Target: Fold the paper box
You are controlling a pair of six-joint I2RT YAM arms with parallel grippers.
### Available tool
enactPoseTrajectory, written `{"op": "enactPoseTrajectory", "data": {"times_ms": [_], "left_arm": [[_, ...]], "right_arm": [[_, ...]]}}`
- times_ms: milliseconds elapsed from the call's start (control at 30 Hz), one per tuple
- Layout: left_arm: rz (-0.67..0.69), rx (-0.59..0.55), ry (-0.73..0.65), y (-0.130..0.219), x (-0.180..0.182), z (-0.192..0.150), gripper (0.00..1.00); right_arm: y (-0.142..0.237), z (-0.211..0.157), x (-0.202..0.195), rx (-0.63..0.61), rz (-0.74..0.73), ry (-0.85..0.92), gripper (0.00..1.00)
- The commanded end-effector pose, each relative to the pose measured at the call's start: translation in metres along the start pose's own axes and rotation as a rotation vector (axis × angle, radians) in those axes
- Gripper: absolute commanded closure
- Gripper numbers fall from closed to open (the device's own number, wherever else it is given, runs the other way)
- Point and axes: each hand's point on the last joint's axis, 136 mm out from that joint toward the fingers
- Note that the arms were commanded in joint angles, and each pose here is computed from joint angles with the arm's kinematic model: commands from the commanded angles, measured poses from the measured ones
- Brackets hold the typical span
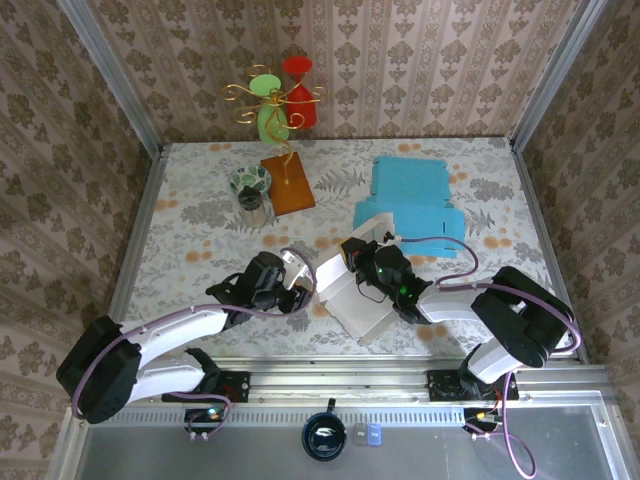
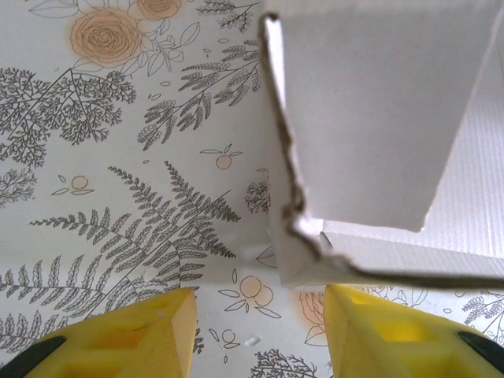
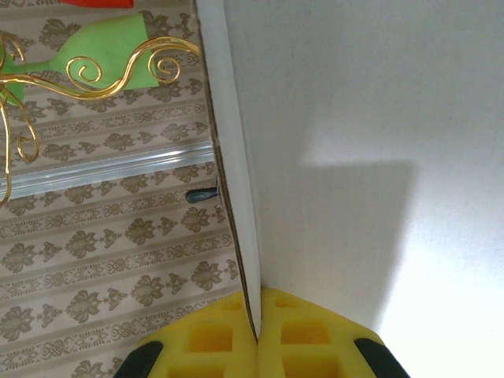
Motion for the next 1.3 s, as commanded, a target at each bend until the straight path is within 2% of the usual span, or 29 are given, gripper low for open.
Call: {"op": "enactPoseTrajectory", "data": {"times_ms": [0, 433, 567, 933, 1267], "left_arm": [[0.001, -0.057, -0.051, 0.001, -0.003, 0.021, 0.53], [0.019, -0.074, -0.062, -0.005, -0.002, 0.035, 0.55], [0.032, -0.077, -0.042, -0.006, 0.000, 0.037, 0.59], [0.121, -0.090, 0.026, -0.008, 0.007, 0.040, 0.60], [0.128, -0.126, 0.061, -0.010, 0.003, 0.049, 0.63]], "right_arm": [[0.003, -0.001, -0.010, 0.001, -0.031, -0.011, 1.00], [-0.001, -0.002, -0.007, 0.002, -0.023, -0.031, 1.00], [-0.002, -0.002, -0.008, 0.003, -0.021, -0.035, 1.00], [-0.009, -0.005, -0.008, -0.015, -0.009, -0.072, 1.00], [-0.011, -0.005, -0.009, -0.041, -0.012, -0.097, 1.00]]}}
Point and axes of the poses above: each hand's point on the last joint's axis, 136 mm out from that joint toward the fingers, its own y axis back along the fingers, its own x axis along the line the jaws close on, z = x × y
